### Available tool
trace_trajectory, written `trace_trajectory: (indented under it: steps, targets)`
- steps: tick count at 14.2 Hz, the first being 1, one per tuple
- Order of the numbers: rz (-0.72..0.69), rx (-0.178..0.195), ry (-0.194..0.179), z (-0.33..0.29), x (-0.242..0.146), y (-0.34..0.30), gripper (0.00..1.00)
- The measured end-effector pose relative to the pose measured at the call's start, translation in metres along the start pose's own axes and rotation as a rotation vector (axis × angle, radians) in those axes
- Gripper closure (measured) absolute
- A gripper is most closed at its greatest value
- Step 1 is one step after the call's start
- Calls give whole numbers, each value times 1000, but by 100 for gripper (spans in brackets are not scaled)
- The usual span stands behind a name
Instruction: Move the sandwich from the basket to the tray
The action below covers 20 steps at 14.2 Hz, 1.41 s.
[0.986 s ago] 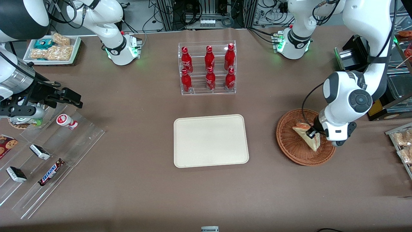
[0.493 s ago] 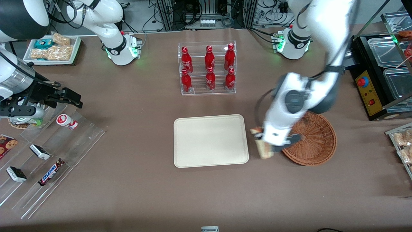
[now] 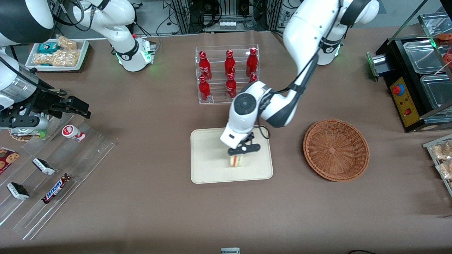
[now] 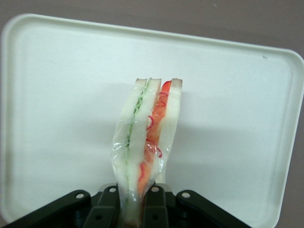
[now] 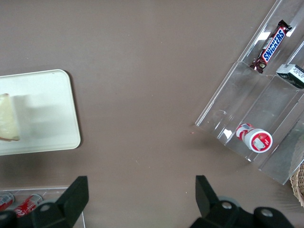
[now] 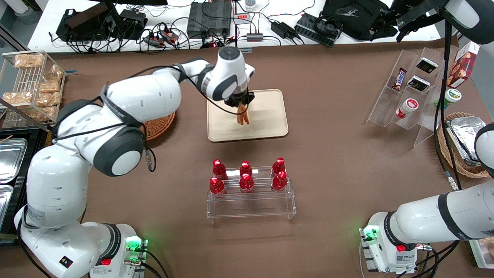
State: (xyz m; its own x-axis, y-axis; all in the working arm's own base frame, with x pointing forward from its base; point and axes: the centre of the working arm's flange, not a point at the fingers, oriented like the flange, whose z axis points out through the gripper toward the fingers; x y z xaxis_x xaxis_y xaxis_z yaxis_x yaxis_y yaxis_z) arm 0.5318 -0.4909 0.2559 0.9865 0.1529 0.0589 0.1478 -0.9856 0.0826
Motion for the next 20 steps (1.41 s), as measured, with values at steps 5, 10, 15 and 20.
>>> trace_trajectory:
  steps: [5, 10, 15, 20]
  targets:
    - [-35, 31, 62, 32, -7, 6, 81]
    - [-90, 38, 89, -37, 12, 9, 35]
    - [-205, 97, 97, -200, 43, -48, 0]
    - [-237, 158, 32, -226, 126, -190, 0]
